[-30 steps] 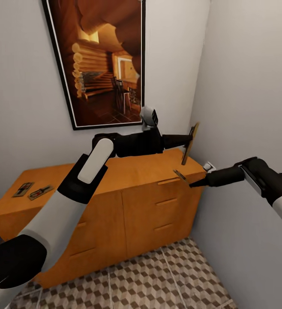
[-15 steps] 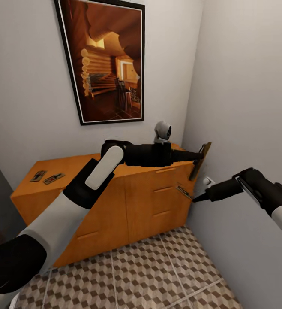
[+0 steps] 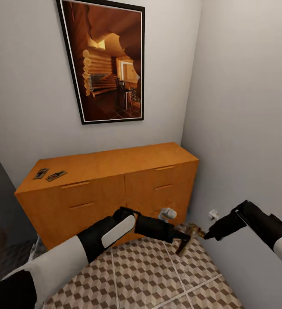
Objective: Take the four mousetraps from the cabinet in the bathroom and place them on the bathroom floor. Make sure all four end up on the same floor surface, and ensure that at least two of them are either under or directly next to the same bathroom sink.
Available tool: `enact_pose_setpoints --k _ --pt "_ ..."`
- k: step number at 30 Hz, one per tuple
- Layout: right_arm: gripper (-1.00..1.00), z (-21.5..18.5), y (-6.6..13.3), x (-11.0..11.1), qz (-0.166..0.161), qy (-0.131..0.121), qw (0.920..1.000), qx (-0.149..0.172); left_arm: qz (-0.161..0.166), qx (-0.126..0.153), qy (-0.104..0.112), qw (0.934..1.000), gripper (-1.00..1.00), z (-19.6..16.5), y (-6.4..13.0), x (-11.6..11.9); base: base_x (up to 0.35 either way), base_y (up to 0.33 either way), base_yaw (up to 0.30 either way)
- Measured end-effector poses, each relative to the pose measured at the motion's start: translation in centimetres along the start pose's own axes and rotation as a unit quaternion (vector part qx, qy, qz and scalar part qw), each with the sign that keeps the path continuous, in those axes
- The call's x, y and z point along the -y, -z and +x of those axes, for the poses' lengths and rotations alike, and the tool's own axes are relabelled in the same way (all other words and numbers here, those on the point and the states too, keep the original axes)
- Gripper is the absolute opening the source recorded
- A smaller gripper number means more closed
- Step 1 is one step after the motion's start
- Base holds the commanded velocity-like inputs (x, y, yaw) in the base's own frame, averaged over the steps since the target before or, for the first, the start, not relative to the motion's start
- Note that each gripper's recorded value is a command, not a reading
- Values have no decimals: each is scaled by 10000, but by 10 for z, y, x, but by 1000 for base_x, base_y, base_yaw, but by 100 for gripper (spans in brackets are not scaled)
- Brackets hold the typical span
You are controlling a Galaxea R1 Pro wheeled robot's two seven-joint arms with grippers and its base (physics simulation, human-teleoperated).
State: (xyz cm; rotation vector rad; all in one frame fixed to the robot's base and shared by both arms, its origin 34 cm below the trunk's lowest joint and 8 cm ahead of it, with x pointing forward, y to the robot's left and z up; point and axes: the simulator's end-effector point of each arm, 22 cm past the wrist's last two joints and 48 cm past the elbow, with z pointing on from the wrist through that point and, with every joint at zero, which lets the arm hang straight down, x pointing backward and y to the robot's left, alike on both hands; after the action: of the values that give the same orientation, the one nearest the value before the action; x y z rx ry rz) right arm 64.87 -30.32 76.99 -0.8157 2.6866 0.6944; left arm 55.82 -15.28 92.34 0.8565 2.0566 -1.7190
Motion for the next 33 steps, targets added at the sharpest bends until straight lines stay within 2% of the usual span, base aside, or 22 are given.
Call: enact_pose_setpoints --k 1,3,5,7,9,11,12,14,16,18,19,20,21,22,23,25,26,27,28,29,30,33 --pt "-100 24 -15 15 319 -32 9994 -148 -294 -180 176 9993 -100 44 -8 -34 0 0 0" --pt "-100 57 -32 33 692 -87 9970 -338 -674 -405 307 9964 -100 95 -12 -74 0 0 0" --pt "-100 76 -41 43 880 -107 9952 -422 -942 -536 406 9933 -100 123 -8 -99 0 0 0" --pt "-100 101 -53 51 1040 -162 9929 -549 -1249 -773 615 9872 -100 166 -3 -126 0 0 0" --pt "-100 125 -72 52 1117 -227 9911 -683 -1539 -1000 897 9789 -100 214 6 -149 0 0 0" --pt "-100 148 -95 51 1240 -274 9885 -816 -1822 -1028 1048 9722 -100 248 18 -169 0 0 0" --pt "-100 172 -119 48 1411 -284 9851 -939 -2095 -946 1097 9670 -100 275 31 -188 0 0 0" --pt "-100 203 -145 42 1625 -218 9802 -1114 -2386 -883 1187 9598 -100 307 47 -204 0 0 0" --pt "-100 259 -175 35 2080 43 9682 -1392 -2864 -878 1298 9452 -100 362 74 -223 0 0 0" --pt "-100 292 -187 28 2338 160 9614 -1440 -3358 -820 1249 9300 -100 389 97 -239 0 0 0" --pt "-100 302 -190 25 2440 213 9592 -1415 -3625 -821 1228 9202 -100 397 108 -248 0 0 0" --pt "-100 309 -195 22 2550 262 9568 -1374 -3927 -846 1216 9076 -100 406 120 -256 0 0 0" --pt "-100 314 -199 17 2680 309 9537 -1329 -4259 -894 1212 8921 -100 415 133 -265 0 0 0" --pt "-100 319 -203 14 2845 356 9493 -1290 -4614 -959 1220 8735 -100 427 148 -272 0 0 0" --pt "-100 323 -205 12 3044 395 9436 -1241 -4969 -1031 1232 8528 -100 439 164 -279 0 0 0" --pt "-100 321 -205 8 3735 471 9217 -932 -5893 -1183 1209 7900 -100 462 208 -290 0 0 0" --pt "-100 317 -204 7 3961 485 9136 -779 -6111 -1209 1209 7729 -100 466 218 -292 0 0 0" --pt "-100 312 -200 7 4230 501 9029 -575 -6358 -1235 1210 7522 -100 469 231 -293 0 0 0" --pt "-100 309 -197 8 4360 504 8973 -476 -6462 -1238 1224 7430 -100 471 236 -293 0 0 0" --pt "-100 305 -194 8 4532 505 8893 -339 -6612 -1195 1348 7283 -100 476 244 -292 0 0 0" --pt "-100 304 -194 7 4557 505 8882 -315 -6631 -1184 1392 7258 -100 479 244 -291 0 0 0" --pt "-100 304 -193 7 4576 503 8872 -302 -6635 -1173 1435 7248 -100 481 244 -290 0 0 0"
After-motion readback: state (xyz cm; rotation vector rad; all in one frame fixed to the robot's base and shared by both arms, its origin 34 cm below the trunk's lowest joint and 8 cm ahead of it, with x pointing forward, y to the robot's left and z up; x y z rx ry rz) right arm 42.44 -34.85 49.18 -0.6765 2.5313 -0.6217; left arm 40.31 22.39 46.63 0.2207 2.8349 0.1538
